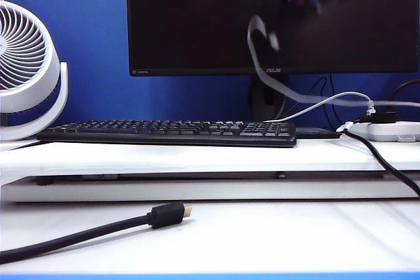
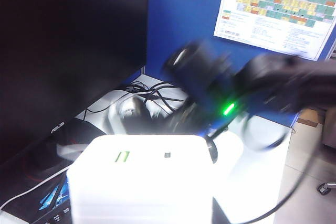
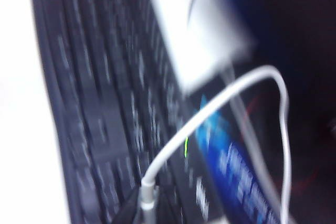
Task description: Pick up the Type-C charging cable and the charging base, insert one end of the Type-C charger into the corresponding slot on the base, and finally place the plugged-in charger back on the table.
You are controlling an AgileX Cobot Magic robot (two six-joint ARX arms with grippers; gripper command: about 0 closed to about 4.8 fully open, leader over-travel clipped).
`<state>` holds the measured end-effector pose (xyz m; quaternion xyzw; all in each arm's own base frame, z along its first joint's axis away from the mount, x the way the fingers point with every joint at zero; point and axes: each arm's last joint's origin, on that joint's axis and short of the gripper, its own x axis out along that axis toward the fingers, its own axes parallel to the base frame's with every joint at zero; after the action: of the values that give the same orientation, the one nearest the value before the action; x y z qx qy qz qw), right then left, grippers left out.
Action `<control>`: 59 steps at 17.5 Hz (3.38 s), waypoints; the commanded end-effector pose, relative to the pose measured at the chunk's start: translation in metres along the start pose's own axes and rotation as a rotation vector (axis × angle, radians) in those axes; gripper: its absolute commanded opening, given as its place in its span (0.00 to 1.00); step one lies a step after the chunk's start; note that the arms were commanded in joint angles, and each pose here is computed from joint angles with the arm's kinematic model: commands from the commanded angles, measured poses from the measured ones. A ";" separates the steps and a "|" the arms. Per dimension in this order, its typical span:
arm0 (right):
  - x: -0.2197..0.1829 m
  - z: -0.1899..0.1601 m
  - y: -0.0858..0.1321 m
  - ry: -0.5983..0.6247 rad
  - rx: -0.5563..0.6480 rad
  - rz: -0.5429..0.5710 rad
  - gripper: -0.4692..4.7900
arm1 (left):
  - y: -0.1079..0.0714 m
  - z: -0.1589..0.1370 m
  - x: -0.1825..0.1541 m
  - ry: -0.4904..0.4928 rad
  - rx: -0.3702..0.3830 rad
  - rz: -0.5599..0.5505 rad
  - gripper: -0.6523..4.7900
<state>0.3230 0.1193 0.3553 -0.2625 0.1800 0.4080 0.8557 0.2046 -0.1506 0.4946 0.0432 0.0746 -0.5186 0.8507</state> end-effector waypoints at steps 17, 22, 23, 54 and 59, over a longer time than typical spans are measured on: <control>-0.159 0.119 0.013 -1.049 0.339 0.481 0.09 | -0.011 0.024 -0.007 -0.234 0.166 -0.328 0.11; -0.155 0.123 0.024 -0.987 0.357 0.627 0.09 | -0.012 0.021 -0.001 -0.207 0.108 -0.533 0.11; -0.153 0.124 0.027 -0.972 0.370 0.646 0.09 | -0.011 0.019 0.001 -0.196 0.086 -0.558 0.11; -0.156 0.128 0.045 -0.858 0.427 0.806 0.09 | -0.004 0.022 0.006 -0.172 -0.092 -0.566 0.11; -0.151 0.128 0.048 -0.829 0.435 0.815 0.09 | -0.003 0.021 0.007 -0.168 -0.098 -0.567 0.11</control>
<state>0.2077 0.1310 0.5203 0.1948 0.0017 0.7226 0.6633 0.2086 -0.1624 0.5102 -0.0673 0.0528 -0.7294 0.6787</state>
